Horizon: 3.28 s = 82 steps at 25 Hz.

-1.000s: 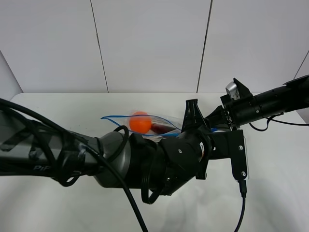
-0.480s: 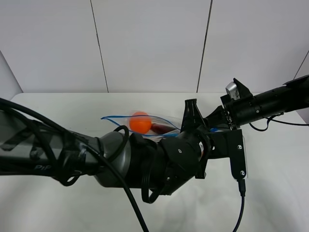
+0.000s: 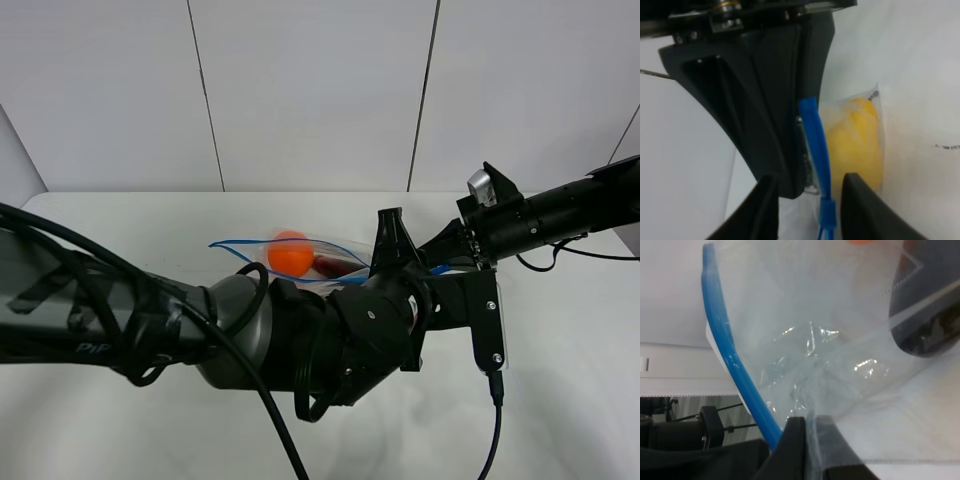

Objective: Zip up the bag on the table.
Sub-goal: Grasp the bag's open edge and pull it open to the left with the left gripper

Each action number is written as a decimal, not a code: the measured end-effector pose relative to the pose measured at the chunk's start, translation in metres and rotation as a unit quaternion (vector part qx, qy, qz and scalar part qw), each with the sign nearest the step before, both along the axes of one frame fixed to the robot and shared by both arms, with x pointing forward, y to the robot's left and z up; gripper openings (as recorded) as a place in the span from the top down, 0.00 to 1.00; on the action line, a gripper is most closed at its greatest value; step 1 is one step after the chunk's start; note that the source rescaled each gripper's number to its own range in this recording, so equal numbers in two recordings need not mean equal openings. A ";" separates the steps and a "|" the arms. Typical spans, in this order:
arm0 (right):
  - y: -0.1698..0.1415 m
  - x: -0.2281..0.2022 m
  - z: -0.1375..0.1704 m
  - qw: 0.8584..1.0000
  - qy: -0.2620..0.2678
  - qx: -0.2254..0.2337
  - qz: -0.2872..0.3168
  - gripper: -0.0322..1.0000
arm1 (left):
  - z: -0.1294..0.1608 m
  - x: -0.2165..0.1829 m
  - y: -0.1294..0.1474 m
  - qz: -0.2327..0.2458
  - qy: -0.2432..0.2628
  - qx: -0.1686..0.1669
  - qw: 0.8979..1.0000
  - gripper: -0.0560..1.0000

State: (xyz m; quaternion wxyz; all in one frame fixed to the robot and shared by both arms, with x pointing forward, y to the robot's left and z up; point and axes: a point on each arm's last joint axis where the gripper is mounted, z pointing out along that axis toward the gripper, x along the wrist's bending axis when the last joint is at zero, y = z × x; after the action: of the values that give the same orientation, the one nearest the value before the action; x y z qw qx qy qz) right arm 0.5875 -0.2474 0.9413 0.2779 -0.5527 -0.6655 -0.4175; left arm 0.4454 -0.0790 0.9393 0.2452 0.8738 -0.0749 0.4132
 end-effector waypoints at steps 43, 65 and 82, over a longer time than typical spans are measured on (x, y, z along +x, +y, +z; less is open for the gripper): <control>0.000 -0.001 -0.002 1.000 0.000 -0.010 0.009 0.97 | 0.000 0.006 0.063 0.060 -0.037 0.154 0.986 0.95; 0.000 -0.001 -0.002 1.000 0.001 -0.012 0.007 0.97 | -0.016 0.038 0.137 0.162 0.003 0.201 0.966 0.95; 0.000 -0.001 -0.002 1.000 0.001 -0.013 0.006 0.97 | -0.015 0.062 0.168 0.231 0.016 0.201 0.952 0.95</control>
State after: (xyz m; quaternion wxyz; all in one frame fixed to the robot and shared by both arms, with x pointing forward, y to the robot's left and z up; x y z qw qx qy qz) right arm 0.5866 -0.2473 0.9394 0.2739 -0.5525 -0.6739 -0.4069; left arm 0.5071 0.0890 0.9247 -0.0364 0.9048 0.0516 0.4212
